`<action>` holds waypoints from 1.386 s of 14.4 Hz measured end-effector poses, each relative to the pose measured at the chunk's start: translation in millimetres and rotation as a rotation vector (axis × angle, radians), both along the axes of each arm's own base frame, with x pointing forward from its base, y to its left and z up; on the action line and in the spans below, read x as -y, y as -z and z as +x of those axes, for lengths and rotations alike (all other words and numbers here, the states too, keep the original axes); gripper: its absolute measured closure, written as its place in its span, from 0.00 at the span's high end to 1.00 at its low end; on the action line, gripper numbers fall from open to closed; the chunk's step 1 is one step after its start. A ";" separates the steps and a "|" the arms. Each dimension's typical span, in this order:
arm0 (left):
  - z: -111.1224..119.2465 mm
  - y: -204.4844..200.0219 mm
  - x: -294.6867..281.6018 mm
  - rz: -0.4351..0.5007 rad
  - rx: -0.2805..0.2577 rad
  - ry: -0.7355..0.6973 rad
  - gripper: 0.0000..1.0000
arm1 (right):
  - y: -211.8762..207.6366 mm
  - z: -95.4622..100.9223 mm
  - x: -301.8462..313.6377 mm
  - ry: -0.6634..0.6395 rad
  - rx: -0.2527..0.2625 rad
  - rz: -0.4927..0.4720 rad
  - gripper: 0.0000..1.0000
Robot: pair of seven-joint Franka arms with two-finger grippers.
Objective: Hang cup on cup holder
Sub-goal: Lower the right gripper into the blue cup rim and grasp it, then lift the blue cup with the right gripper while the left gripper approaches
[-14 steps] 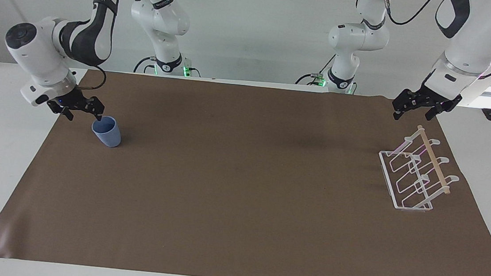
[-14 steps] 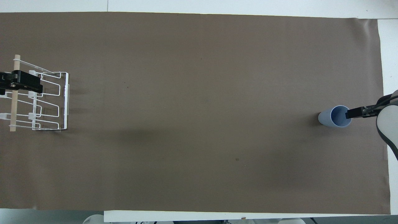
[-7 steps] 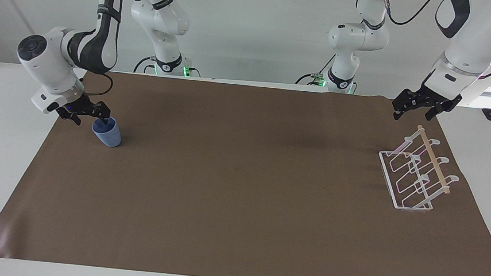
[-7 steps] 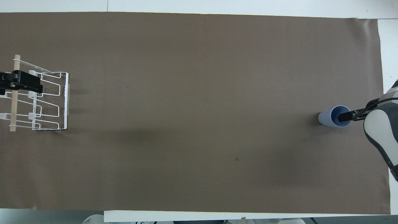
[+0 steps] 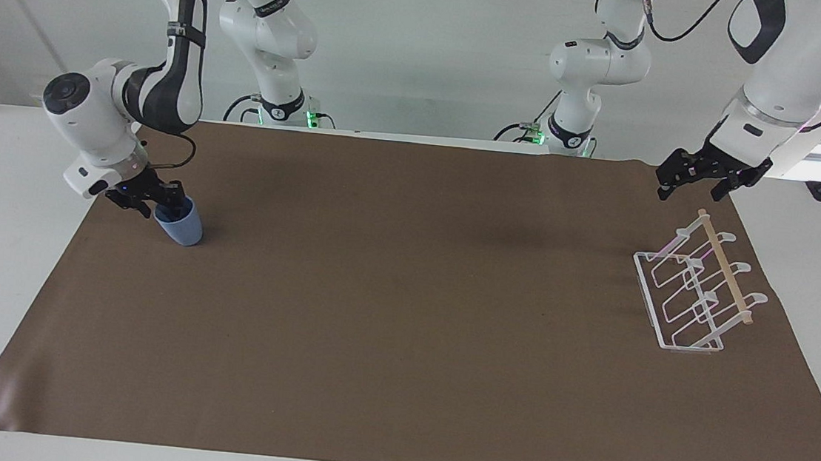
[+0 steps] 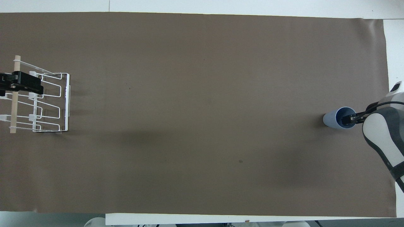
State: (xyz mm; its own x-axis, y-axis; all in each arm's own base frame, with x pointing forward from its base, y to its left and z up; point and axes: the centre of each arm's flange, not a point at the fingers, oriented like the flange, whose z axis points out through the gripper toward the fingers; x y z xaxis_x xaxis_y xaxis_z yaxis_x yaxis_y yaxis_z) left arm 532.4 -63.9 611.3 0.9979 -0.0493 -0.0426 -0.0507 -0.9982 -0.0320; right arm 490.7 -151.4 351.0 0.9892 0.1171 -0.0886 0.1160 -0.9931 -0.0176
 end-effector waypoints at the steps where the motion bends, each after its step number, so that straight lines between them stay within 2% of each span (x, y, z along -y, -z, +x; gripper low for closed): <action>1: 0.0 0.0 0.0 0.000 0.000 0.000 1.00 | -0.1 0.2 -0.5 -0.001 0.000 0.000 0.33; 4: 0.0 0.0 0.0 0.000 0.000 0.000 1.00 | -1.4 1.7 -3.1 -0.007 0.003 -0.001 0.05; 7: 0.0 0.0 0.0 0.000 0.000 0.000 1.00 | -8.8 5.4 -3.4 -0.009 -0.002 0.000 0.05; 9: 0.0 0.0 0.0 0.000 0.000 0.000 1.00 | -24.8 9.6 -7.7 -0.013 -0.051 0.024 0.05; 10: 0.0 0.0 0.0 0.000 0.000 0.000 1.00 | -40.3 15.2 -17.8 -0.009 -0.073 0.073 0.05; 12: -0.4 0.3 -0.8 0.000 -0.004 -0.002 1.00 | -75.9 28.7 -56.3 -0.006 -0.083 0.229 0.05; 15: -1.2 3.1 -2.9 0.000 -0.016 -0.036 1.00 | -98.8 34.4 -121.6 -0.010 -0.099 0.488 0.05; 17: -2.2 3.9 4.2 -0.044 -0.024 -0.191 1.00 | -105.7 34.6 -156.6 0.031 -0.125 0.672 0.05; 20: -7.6 3.6 38.1 -0.085 -0.048 -0.490 1.00 | -116.0 35.2 -195.4 0.086 -0.160 0.852 0.05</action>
